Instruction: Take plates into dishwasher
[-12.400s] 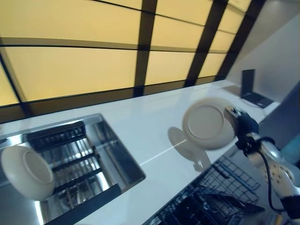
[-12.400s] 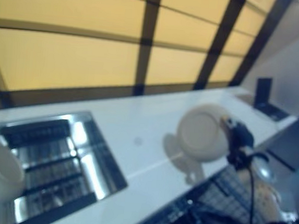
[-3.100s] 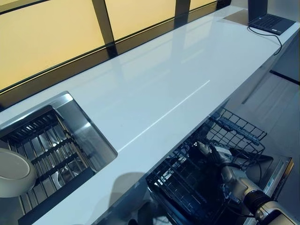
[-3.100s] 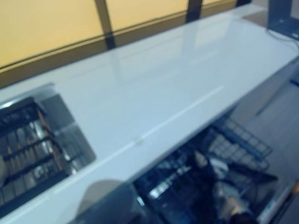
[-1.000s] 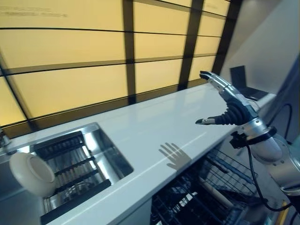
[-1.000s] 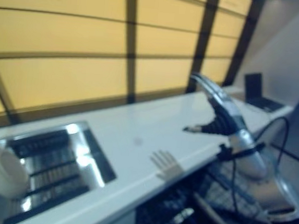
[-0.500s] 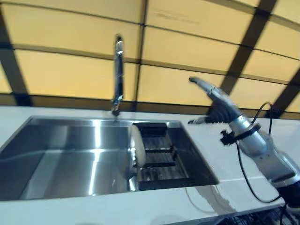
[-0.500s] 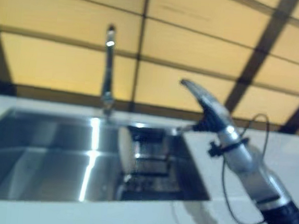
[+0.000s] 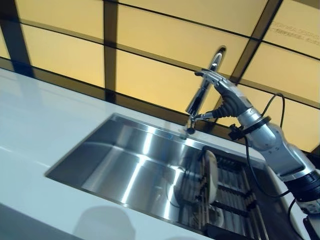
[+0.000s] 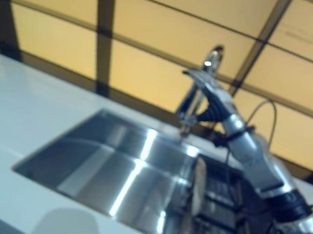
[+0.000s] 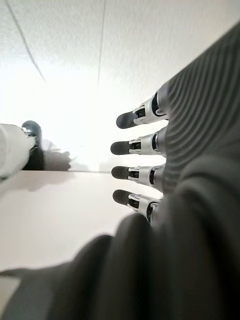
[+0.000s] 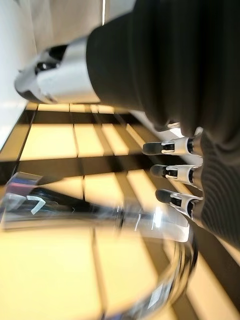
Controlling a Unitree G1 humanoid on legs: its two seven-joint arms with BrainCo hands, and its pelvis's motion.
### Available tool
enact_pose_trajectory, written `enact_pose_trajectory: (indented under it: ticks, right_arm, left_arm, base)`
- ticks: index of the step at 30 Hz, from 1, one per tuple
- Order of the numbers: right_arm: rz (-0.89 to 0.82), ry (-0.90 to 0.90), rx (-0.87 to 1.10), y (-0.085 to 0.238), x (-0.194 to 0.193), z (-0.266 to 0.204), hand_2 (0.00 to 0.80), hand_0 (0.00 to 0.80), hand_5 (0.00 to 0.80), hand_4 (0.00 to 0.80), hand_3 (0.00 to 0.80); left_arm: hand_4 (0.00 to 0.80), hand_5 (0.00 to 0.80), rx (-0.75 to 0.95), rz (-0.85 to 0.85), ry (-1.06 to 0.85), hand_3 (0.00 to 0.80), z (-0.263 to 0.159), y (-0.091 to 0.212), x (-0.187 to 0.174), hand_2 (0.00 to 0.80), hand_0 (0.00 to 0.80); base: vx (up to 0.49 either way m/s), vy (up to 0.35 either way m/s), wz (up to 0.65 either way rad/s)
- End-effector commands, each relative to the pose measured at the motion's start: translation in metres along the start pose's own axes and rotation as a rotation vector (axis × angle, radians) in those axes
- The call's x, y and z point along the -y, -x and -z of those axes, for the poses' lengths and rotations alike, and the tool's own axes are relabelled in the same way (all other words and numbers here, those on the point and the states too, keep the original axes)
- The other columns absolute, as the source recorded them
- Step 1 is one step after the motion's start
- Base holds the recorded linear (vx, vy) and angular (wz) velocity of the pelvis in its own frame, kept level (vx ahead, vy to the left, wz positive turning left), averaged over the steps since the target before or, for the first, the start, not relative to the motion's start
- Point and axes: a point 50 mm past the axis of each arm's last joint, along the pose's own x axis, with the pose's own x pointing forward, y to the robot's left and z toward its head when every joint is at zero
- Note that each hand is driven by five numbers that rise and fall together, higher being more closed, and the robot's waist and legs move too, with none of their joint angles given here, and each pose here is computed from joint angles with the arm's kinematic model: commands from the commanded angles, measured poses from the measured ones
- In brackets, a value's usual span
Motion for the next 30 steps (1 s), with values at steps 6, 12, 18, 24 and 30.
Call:
enact_pose_trajectory:
  ticks: [6, 12, 18, 24, 30]
  right_arm:
    - [-0.099, 0.201, 0.028, -0.012, 0.017, 0.002, 0.000, 0.000, 0.000, 0.000, 0.000]
    - [-0.139, 0.252, 0.071, -0.009, 0.014, -0.001, 0.000, 0.000, 0.000, 0.000, 0.000]
    - [-0.267, 0.394, 0.136, -0.005, 0.010, -0.002, 0.000, 0.000, 0.000, 0.000, 0.000]
    - [-0.426, 0.584, 0.258, 0.003, 0.004, -0.007, 0.000, 0.000, 0.000, 0.000, 0.000]
    - [-0.596, 0.669, 0.364, 0.010, -0.011, -0.004, 0.000, 0.000, 0.000, 0.000, 0.000]
  left_arm:
    - [0.000, 0.000, 0.093, 0.101, -0.041, 0.000, -0.013, 0.002, 0.033, 0.000, 0.000]
    - [0.000, 0.000, 0.096, 0.109, -0.053, 0.000, -0.016, 0.002, 0.040, 0.000, 0.000]
    - [0.000, 0.000, 0.089, 0.107, -0.040, 0.000, -0.017, 0.002, 0.036, 0.000, 0.000]
    - [0.000, 0.000, 0.083, 0.104, -0.053, 0.000, -0.015, 0.002, 0.031, 0.000, 0.000]
    - [0.000, 0.000, 0.086, 0.106, -0.085, 0.000, -0.015, 0.002, 0.027, 0.000, 0.000]
  base:
    - [-0.026, -0.148, 0.06]
    - [-0.030, -0.052, 0.00]
    - [-0.010, 0.002, -0.03]
    - [0.000, 0.004, -0.04]
    - [0.001, -0.001, -0.01]
